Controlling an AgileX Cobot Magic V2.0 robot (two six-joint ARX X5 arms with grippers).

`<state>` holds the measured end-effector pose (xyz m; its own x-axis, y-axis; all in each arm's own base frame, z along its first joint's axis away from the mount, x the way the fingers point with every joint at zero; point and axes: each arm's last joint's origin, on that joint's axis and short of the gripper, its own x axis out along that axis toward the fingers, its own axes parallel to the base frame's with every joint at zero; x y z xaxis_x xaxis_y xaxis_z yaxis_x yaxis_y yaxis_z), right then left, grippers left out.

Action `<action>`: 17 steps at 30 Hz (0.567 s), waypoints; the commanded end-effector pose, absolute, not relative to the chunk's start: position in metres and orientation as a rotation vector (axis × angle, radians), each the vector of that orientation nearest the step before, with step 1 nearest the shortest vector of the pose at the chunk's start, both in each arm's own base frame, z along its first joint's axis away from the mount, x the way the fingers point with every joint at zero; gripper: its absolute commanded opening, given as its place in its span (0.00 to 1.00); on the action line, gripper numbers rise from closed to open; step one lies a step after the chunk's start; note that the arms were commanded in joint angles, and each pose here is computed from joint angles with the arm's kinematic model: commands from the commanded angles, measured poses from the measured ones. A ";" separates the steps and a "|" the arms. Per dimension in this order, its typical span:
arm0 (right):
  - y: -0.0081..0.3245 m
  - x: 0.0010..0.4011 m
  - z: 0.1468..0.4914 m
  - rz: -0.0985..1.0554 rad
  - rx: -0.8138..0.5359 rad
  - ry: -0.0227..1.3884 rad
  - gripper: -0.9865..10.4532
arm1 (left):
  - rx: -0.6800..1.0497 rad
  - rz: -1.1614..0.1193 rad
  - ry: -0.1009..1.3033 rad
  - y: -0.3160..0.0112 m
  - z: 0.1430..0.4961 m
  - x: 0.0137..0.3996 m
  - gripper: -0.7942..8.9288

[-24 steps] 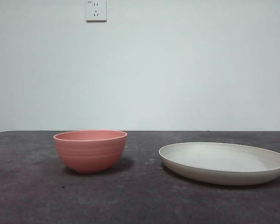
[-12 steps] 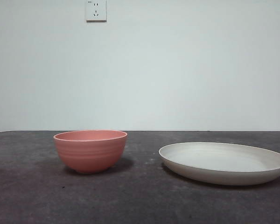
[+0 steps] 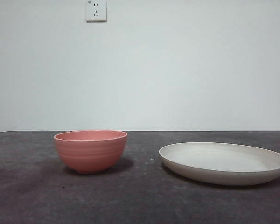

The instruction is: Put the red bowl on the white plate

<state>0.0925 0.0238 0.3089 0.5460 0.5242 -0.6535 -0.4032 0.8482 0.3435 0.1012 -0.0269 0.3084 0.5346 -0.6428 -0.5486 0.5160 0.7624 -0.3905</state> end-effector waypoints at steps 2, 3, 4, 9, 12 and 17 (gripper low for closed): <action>0.024 0.093 0.314 0.564 0.151 0.812 0.38 | -0.175 -0.711 0.713 -0.027 0.313 0.101 0.47; 0.024 0.093 0.314 0.564 0.151 0.812 0.38 | -0.175 -0.711 0.714 -0.027 0.313 0.101 0.47; 0.024 0.093 0.314 0.564 0.151 0.812 0.38 | -0.175 -0.711 0.713 -0.027 0.313 0.101 0.47; 0.024 0.093 0.314 0.564 0.151 0.812 0.38 | -0.179 -0.708 0.712 -0.027 0.313 0.102 0.47; 0.024 0.093 0.314 0.564 0.151 0.812 0.38 | -0.176 -0.671 0.717 -0.027 0.315 0.104 0.47; 0.024 0.093 0.314 0.564 0.150 0.811 0.38 | -0.159 -0.652 0.738 -0.030 0.325 0.117 0.47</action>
<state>0.0923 0.0238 0.3087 0.5439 0.5243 -0.6552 -0.4027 0.8481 0.3444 0.1138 -0.0292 0.3189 0.5435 -0.6055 -0.5813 0.4925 0.7908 -0.3634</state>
